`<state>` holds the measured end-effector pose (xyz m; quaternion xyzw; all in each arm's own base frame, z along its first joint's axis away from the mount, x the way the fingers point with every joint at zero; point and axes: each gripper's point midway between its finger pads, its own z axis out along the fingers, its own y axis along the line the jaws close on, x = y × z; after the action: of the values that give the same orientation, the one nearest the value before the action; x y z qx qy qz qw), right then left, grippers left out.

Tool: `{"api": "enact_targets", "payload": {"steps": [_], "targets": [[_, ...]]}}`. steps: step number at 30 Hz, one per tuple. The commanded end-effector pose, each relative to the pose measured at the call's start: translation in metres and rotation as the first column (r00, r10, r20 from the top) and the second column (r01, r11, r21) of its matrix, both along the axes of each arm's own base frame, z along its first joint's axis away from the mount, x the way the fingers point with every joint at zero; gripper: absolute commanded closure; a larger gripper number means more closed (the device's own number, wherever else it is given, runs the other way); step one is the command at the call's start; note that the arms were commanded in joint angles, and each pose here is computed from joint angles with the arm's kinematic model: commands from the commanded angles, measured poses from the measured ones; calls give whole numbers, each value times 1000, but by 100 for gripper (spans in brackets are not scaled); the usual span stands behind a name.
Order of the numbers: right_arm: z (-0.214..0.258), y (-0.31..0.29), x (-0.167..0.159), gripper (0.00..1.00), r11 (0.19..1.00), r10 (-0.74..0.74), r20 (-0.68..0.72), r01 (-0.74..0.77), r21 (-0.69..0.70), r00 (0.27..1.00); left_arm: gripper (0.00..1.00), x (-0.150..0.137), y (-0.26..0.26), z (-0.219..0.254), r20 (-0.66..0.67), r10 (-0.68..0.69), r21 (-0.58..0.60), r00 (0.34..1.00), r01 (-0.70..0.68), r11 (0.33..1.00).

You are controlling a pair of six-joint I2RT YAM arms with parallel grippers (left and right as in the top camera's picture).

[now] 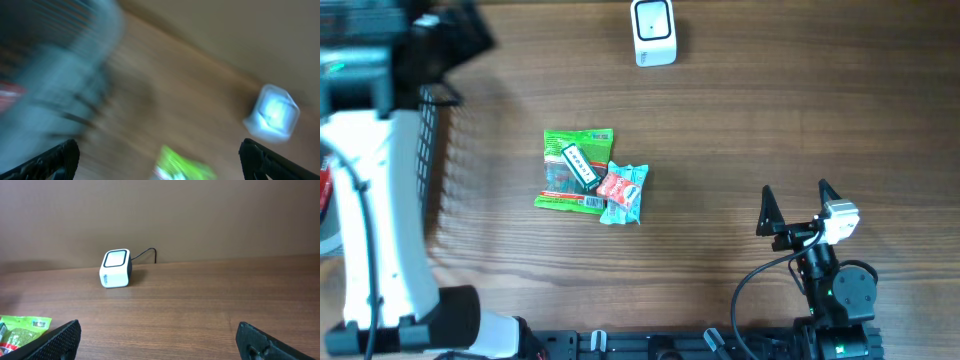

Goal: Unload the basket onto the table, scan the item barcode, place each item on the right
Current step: 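Carry the green bag out and release it beside the snack pack, then reach the left gripper into the basket and grasp a red stick package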

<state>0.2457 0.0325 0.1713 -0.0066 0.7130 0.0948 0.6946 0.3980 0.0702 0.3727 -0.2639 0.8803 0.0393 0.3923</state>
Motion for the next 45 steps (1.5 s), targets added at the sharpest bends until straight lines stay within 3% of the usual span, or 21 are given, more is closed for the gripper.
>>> {"api": "enact_targets", "payload": {"steps": [1,6,10,15,18,23,27,38,42,45], "targets": [[1,-2,0,0,1000,-11,9,12,-18,1000,0,-36,109,8,-15,329,175,944,-321,931],[1,-2,0,0,1000,-12,9,12,-17,1000,0,-74,209,-42,-175,480,150,859,-459,876],[1,-2,0,0,1000,-11,9,12,-18,1000,0,-86,247,-110,-328,396,-12,858,-423,906],[1,-2,0,0,1000,-12,9,12,-17,1000,0,-91,273,-160,-421,375,-21,826,-422,906],[1,-2,0,0,1000,-12,9,12,-17,1000,1,-84,283,-195,-472,319,-18,822,-371,928],[1,-2,0,0,1000,-11,10,12,-18,1000,12,-71,296,-252,-542,224,-20,810,-279,960],[1,-2,0,0,1000,-11,9,12,-18,1000,16,-66,306,-289,-574,181,-27,799,-240,970],[1,-2,0,0,1000,-11,9,11,-17,1000,4,-68,309,-368,-643,133,-97,754,-252,963],[1,-2,0,0,1000,-11,9,12,-18,1000,17,-69,293,-387,-649,68,-187,757,-246,951],[1,-2,0,0,1000,-11,9,12,-18,1000,18,-75,282,-397,-663,39,-224,747,-248,942]]}}
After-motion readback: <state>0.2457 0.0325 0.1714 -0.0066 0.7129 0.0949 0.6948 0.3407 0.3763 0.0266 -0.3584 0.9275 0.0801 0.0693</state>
